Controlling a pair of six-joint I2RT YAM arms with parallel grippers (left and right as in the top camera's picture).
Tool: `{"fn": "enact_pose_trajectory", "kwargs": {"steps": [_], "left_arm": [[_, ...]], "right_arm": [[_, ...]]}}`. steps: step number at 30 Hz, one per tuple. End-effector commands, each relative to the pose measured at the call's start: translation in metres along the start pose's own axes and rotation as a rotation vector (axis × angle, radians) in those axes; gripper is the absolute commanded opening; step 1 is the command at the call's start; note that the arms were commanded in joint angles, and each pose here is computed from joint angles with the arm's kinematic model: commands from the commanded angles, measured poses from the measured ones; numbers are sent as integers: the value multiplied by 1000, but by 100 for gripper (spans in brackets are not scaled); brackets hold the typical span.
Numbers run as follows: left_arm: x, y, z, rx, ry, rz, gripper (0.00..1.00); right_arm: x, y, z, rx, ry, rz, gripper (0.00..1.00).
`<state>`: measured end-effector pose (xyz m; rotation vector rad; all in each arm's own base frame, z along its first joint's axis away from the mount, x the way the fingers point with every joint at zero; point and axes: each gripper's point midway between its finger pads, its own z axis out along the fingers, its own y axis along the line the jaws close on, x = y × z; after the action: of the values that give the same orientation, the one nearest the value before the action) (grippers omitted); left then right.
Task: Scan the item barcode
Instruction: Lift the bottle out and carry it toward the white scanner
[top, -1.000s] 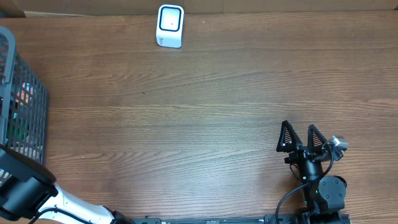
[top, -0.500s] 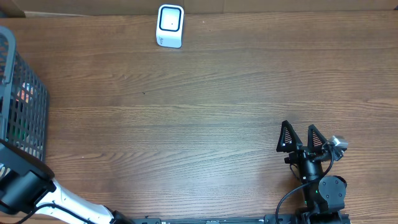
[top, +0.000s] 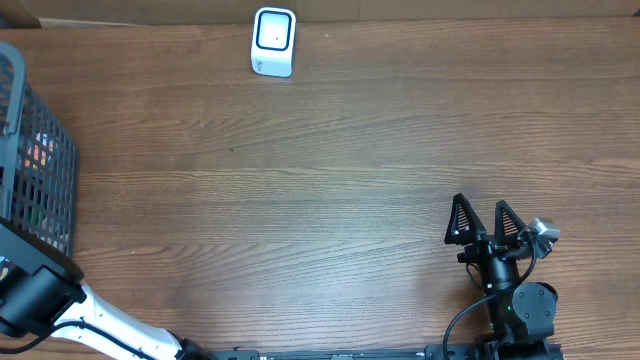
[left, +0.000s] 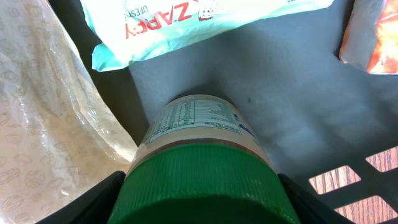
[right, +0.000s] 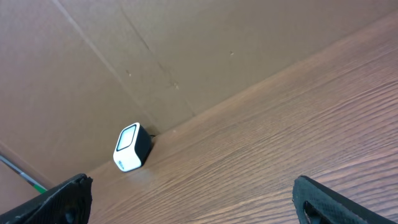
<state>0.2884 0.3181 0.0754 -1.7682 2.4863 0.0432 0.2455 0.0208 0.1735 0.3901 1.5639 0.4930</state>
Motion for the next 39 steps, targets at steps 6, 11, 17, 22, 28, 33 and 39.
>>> {"fn": "enact_pose_trajectory", "kwargs": {"steps": [6, 11, 17, 22, 28, 33, 39], "left_arm": [[-19, -14, -60, 48, -64, 18, 46], [-38, -21, -144, 101, -210, 23, 42], [-31, -36, -245, 264, -398, 75, 42], [13, -44, -339, 407, -587, 149, 42], [100, -68, -406, 538, -691, 336, 42], [163, -112, -418, 644, -655, 559, 43], [248, -172, -363, 620, -393, 840, 43]], "right_arm": [[1, -2, 0, 4, -4, -10, 100], [1, -2, 0, 4, -4, -10, 100], [1, -2, 0, 4, -4, -10, 100], [1, -2, 0, 4, -5, -10, 100], [1, -2, 0, 4, -4, -10, 100], [1, -2, 0, 4, -5, -10, 100], [1, -2, 0, 4, -4, -10, 100]]}}
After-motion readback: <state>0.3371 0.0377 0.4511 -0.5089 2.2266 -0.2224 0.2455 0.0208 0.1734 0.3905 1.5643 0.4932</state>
